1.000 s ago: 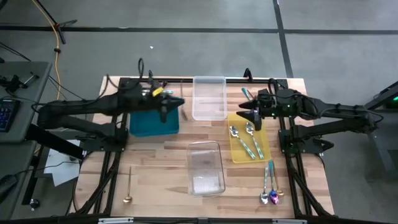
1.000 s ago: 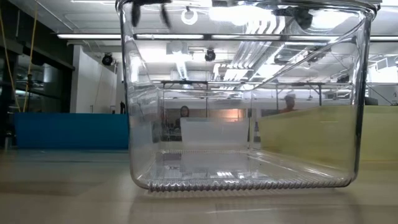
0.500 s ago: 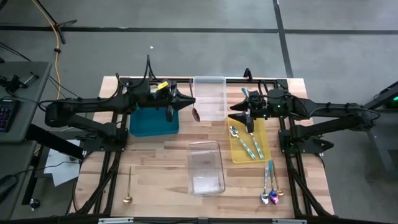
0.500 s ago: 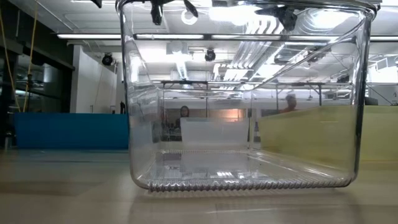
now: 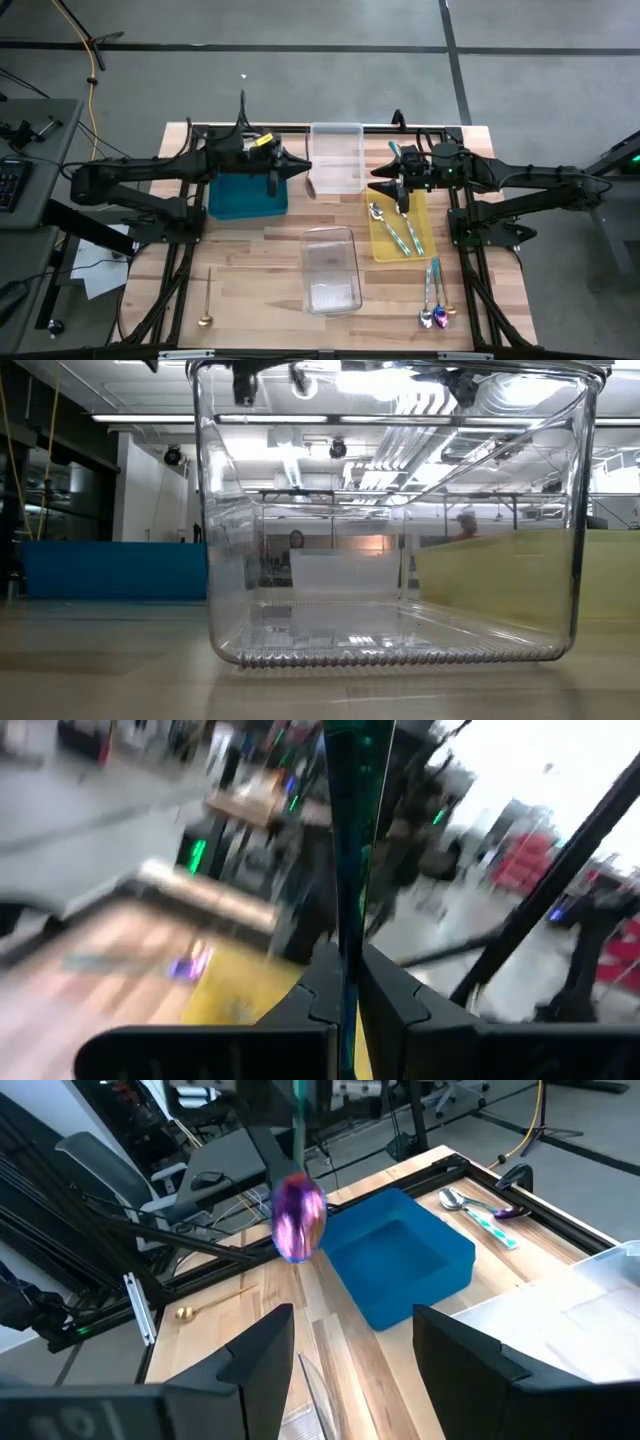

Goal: Sort silverware by color (type)
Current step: Put the violet spoon into the blue transparent bin

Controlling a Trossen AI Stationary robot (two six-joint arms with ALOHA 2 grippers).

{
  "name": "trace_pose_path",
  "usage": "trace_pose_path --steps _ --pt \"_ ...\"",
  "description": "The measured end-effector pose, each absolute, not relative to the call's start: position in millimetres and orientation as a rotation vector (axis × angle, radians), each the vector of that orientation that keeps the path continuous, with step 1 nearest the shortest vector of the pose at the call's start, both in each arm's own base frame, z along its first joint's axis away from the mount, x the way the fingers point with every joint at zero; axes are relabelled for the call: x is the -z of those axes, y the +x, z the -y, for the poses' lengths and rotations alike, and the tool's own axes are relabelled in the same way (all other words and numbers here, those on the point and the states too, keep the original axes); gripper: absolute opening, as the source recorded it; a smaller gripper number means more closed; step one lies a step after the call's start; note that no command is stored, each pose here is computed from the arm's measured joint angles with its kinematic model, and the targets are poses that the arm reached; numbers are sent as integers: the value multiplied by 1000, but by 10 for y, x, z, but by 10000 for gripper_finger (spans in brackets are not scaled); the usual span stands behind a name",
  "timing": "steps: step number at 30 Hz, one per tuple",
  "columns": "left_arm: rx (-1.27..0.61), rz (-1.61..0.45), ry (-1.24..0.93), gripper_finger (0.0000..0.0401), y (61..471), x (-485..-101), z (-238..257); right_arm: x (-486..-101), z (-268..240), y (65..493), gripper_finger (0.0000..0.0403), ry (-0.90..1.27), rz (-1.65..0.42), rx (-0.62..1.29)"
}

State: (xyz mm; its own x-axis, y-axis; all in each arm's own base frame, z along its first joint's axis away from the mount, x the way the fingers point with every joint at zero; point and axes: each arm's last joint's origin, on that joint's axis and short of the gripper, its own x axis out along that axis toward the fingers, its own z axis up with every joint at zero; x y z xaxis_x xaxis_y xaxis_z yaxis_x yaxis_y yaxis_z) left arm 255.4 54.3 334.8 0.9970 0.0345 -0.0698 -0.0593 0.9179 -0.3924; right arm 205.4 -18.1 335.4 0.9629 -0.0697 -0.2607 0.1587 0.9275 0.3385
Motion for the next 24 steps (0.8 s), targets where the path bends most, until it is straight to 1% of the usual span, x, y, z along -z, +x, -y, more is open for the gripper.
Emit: trace_pose_path --steps 3,6,10,13,15,19,24 --pt "-149 -211 -434 8 2416 -3255 -564 -3354 182 2054 197 347 -249 116" --pt "-305 -398 -446 8 2238 -3116 -582 -3354 183 2054 197 343 -249 119" --pt "-563 -696 -502 8 1997 -2858 -622 -3354 185 2054 197 342 -248 125" --pt "-680 -894 -517 8 1884 -2691 -645 -3354 185 2054 197 342 -248 125" --pt "-703 -1007 -487 8 1841 -2588 -655 -3354 185 2055 197 342 -248 126" --pt "-715 -1111 -468 8 1857 -2407 -679 -3352 190 2055 197 340 -247 141" --pt "-652 -1248 -464 8 1932 -2208 -696 -3351 190 2055 197 340 -248 141"
